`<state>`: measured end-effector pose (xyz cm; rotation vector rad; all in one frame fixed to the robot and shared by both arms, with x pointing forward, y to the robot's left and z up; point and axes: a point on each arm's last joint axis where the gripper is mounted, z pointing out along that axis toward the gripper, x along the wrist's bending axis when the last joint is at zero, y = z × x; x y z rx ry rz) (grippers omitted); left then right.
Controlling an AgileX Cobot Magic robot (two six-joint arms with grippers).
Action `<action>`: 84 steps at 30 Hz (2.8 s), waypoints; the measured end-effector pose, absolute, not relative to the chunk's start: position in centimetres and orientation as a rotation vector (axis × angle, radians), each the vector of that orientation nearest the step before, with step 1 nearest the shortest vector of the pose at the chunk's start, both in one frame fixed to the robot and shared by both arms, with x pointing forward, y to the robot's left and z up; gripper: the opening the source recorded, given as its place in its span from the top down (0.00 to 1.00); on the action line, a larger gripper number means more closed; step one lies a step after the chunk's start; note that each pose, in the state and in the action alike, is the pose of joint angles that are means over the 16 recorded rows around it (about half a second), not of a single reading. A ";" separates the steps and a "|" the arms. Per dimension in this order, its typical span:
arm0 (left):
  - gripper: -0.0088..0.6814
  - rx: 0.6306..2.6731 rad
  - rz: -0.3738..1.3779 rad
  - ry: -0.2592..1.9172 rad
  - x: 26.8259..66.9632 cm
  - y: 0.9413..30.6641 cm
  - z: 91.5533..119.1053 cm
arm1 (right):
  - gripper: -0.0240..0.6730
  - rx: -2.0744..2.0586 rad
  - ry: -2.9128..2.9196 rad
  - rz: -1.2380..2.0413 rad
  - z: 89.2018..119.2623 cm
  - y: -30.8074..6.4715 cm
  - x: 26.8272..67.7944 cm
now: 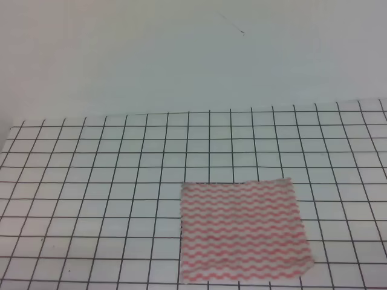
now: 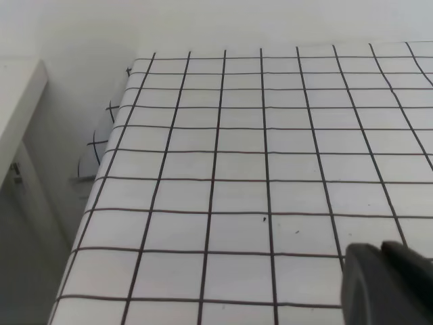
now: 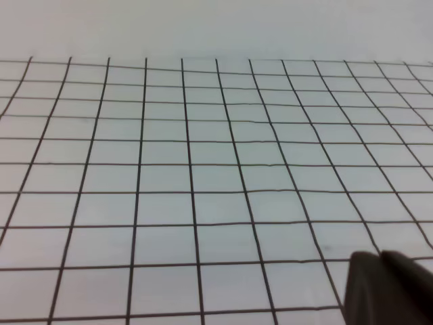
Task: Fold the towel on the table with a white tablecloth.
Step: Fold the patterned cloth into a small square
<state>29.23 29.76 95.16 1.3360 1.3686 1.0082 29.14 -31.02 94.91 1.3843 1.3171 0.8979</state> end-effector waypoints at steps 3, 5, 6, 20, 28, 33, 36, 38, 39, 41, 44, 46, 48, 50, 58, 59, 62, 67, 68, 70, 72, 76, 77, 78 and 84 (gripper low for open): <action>0.99 1.335 1.008 1.368 29.2 29.8 95.2 | 0.97 1.384 1.317 0.897 94.9 -31.0 29.1; 0.99 1.332 1.004 1.369 29.2 29.7 95.2 | 0.97 1.384 1.318 0.897 94.9 -31.0 29.1; 0.99 1.329 1.001 1.370 29.2 29.7 95.2 | 0.97 1.383 1.318 0.897 94.9 -31.0 29.1; 0.99 1.153 0.832 1.408 29.3 29.2 95.5 | 0.97 1.376 1.193 1.059 95.9 -30.8 29.4; 0.99 0.956 0.657 1.437 29.3 28.9 96.1 | 0.97 1.389 0.974 1.348 97.5 -30.4 29.5; 0.99 0.808 0.504 1.463 29.3 28.6 96.4 | 0.97 1.395 0.867 1.491 98.2 -30.3 29.4; 0.99 0.705 0.392 1.478 29.3 28.5 96.6 | 0.97 1.413 0.805 1.571 98.5 -30.3 29.4; 0.99 0.643 0.322 1.485 29.3 28.4 96.7 | 0.97 1.429 0.769 1.617 98.6 -30.2 29.4; 0.99 0.617 0.291 1.488 29.3 28.3 96.7 | 0.97 1.437 0.754 1.637 98.7 -30.2 29.4; 0.99 0.569 0.234 1.491 29.3 28.2 96.8 | 0.97 1.455 0.724 1.674 98.8 -30.2 29.4; 0.99 0.508 0.165 1.494 29.2 28.1 97.0 | 0.97 1.484 0.679 1.730 98.9 -30.2 29.3; 0.99 0.480 0.133 1.495 29.2 28.1 97.1 | 0.97 1.495 0.649 1.767 99.0 -30.2 29.3; 0.99 0.466 0.114 1.495 29.2 28.1 97.1 | 0.97 1.497 0.622 1.805 99.1 -30.2 29.3; 0.99 0.465 0.108 1.494 29.2 28.0 97.1 | 0.97 1.497 0.602 1.833 99.3 -30.2 29.2; 0.99 0.608 0.196 1.425 29.0 27.6 98.1 | 0.97 1.404 0.652 1.829 101.2 -29.9 28.9; 0.99 0.640 0.217 1.406 28.9 27.5 98.4 | 0.97 1.381 0.669 1.819 101.6 -29.9 28.8; 0.99 0.739 0.288 1.340 28.6 27.3 99.3 | 0.97 1.323 0.724 1.771 103.0 -29.7 28.6; 0.99 0.885 0.411 1.221 28.1 26.9 101.0 | 0.97 1.238 0.831 1.632 105.5 -29.8 28.6; 0.99 0.909 0.432 1.202 28.0 26.8 101.2 | 0.97 1.219 0.855 1.598 106.0 -29.8 28.7; 0.99 0.948 0.467 1.171 27.9 26.7 101.7 | 0.97 1.188 0.904 1.532 107.0 -29.8 29.1; 0.99 0.977 0.488 1.155 27.9 26.6 102.0 | 0.97 1.172 0.953 1.468 107.8 -29.9 29.7; 0.99 1.024 0.509 1.150 28.2 26.6 102.3 | 0.97 1.186 1.050 1.349 108.7 -30.0 31.6; 0.99 1.038 0.515 1.150 28.3 26.5 102.4 | 0.97 1.197 1.074 1.321 108.7 -30.0 32.2; 0.99 1.052 0.521 1.150 28.4 26.5 102.5 | 0.97 1.210 1.098 1.292 108.8 -30.1 32.8; 0.99 1.158 0.577 1.136 29.4 26.4 103.9 | 0.97 1.351 1.226 1.100 108.2 -30.5 36.1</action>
